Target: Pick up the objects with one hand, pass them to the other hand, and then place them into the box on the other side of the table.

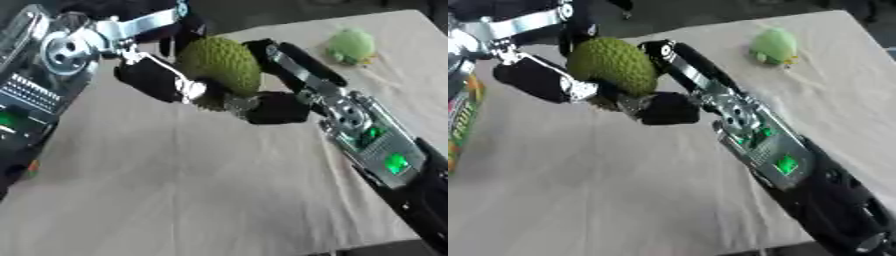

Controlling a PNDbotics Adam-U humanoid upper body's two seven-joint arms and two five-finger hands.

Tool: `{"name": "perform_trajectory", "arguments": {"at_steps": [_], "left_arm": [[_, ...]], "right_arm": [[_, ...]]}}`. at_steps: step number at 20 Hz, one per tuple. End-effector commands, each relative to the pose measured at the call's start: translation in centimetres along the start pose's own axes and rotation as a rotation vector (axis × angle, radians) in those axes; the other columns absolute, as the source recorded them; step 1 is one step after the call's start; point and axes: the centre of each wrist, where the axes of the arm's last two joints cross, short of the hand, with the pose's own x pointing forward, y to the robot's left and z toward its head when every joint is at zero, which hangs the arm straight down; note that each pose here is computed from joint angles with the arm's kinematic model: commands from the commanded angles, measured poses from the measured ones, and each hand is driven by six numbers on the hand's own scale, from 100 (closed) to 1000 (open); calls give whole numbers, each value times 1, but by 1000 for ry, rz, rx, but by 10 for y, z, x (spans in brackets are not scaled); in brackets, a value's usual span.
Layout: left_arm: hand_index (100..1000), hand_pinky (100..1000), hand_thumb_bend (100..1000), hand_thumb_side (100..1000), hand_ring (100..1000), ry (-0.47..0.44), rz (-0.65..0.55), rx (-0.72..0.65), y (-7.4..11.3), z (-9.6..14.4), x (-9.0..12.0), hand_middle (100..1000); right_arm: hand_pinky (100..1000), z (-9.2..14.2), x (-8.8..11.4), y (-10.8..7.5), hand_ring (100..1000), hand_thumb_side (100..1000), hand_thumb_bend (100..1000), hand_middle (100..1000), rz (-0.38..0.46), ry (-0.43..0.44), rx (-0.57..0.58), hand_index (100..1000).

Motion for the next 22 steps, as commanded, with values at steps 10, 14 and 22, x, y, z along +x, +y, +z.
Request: {"name": "perform_trajectory", "arguments": {"at_steps": [10,14,22], "left_arm": [[406,506,256,200,503,22,-36,94,16,25,-9,373],[405,501,248,197,501,66,-8,128,15,32,-20,371],[407,500,232,199,501,245,51,227,15,65,-63,373]], "right_arm": [[764,4,1,-10,748,472,269,663,81,60,-37,772],[764,4,0,-10,748,472,272,664,85,59,-37,771],[761,7,-4,-17,733,412,255,639,75,75,-86,746]]}}
